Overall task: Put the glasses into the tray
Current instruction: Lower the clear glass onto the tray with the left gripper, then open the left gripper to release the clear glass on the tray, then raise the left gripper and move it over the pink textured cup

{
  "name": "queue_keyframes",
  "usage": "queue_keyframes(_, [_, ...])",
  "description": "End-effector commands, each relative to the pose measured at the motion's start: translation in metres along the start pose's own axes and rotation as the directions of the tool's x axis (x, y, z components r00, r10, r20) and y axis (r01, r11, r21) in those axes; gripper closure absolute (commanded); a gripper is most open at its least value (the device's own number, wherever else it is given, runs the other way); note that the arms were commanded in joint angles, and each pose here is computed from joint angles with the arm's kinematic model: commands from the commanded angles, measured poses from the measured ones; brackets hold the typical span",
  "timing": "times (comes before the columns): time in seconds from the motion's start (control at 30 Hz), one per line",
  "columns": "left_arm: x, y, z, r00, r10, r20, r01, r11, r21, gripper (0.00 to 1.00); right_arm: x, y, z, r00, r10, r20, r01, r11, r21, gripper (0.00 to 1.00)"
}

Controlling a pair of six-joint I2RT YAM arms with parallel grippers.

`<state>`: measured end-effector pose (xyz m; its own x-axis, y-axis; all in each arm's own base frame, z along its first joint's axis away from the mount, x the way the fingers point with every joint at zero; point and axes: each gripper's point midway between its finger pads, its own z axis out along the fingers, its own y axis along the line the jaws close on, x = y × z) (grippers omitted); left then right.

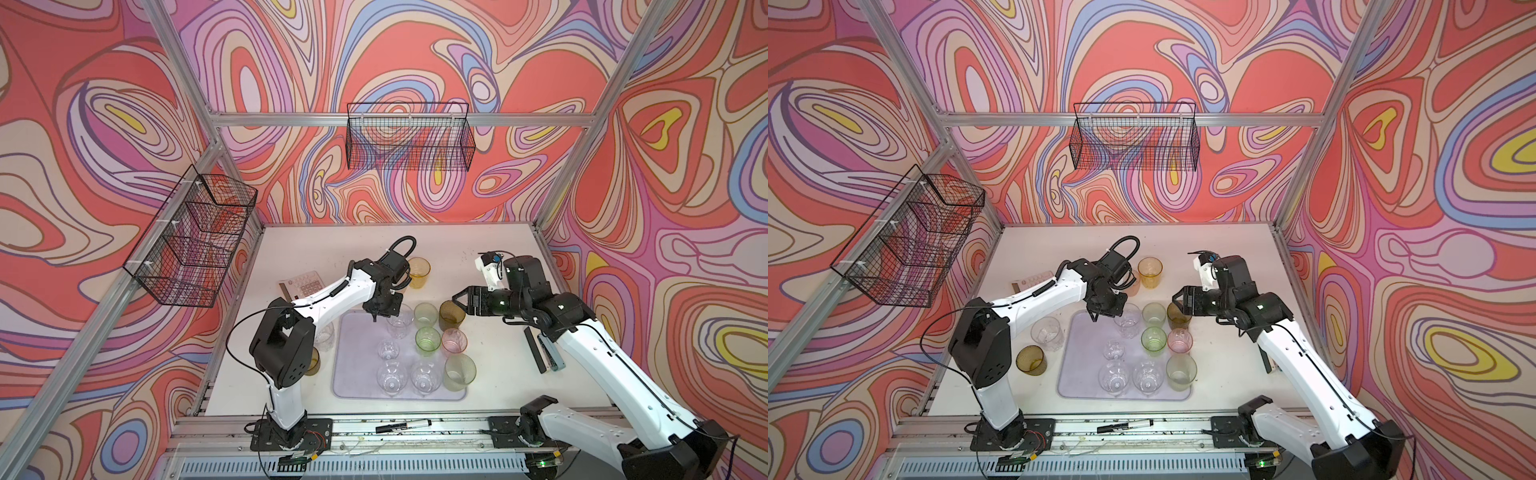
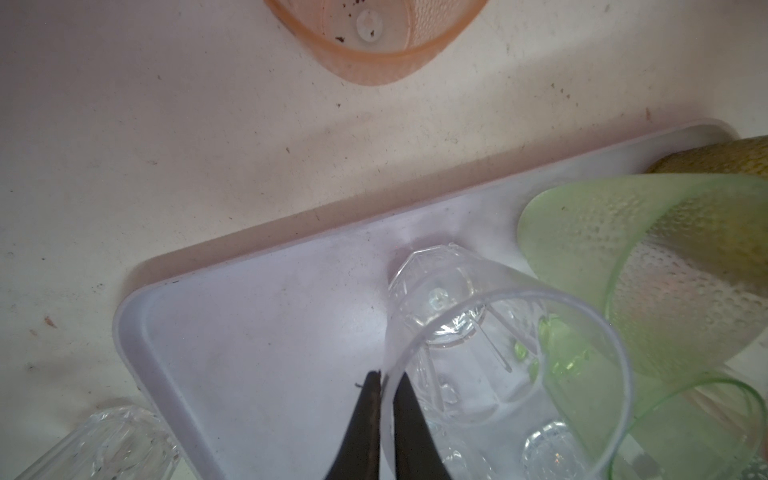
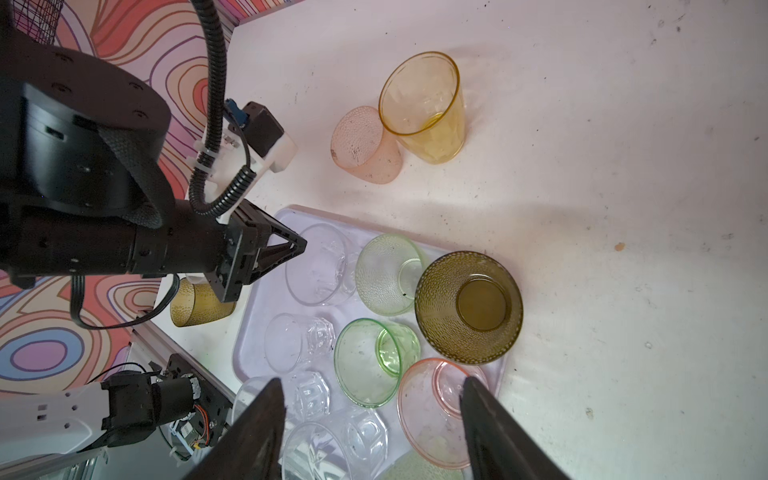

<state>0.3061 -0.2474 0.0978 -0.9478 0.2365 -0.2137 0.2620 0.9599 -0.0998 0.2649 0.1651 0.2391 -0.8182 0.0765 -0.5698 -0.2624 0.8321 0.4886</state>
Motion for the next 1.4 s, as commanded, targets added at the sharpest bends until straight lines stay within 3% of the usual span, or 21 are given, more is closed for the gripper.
queue_keyframes(0.0, [0.003,0.003,0.004,1.000,-0.006,-0.002,0.006,1.000,-0.023,0.86,-0.001,-0.002,-0.001,1.000,-0.003,0.019,0.003,1.000,0.003,0.30])
queue_keyframes(0.37, [0.004,0.003,-0.002,1.000,-0.007,-0.004,0.007,1.000,-0.025,0.80,-0.001,-0.002,-0.001,1.000,-0.004,0.019,0.004,1.000,0.004,0.30])
queue_keyframes(0.7, [-0.004,0.003,-0.030,1.000,0.021,0.022,-0.020,0.999,-0.032,0.72,-0.001,-0.002,-0.002,1.000,-0.004,0.020,0.003,1.000,0.005,0.30])
queue_keyframes(1.37, [-0.044,0.021,-0.081,0.991,0.078,0.108,-0.071,0.995,-0.068,0.70,0.000,-0.004,-0.003,1.000,-0.011,0.017,0.010,1.000,0.017,0.30])
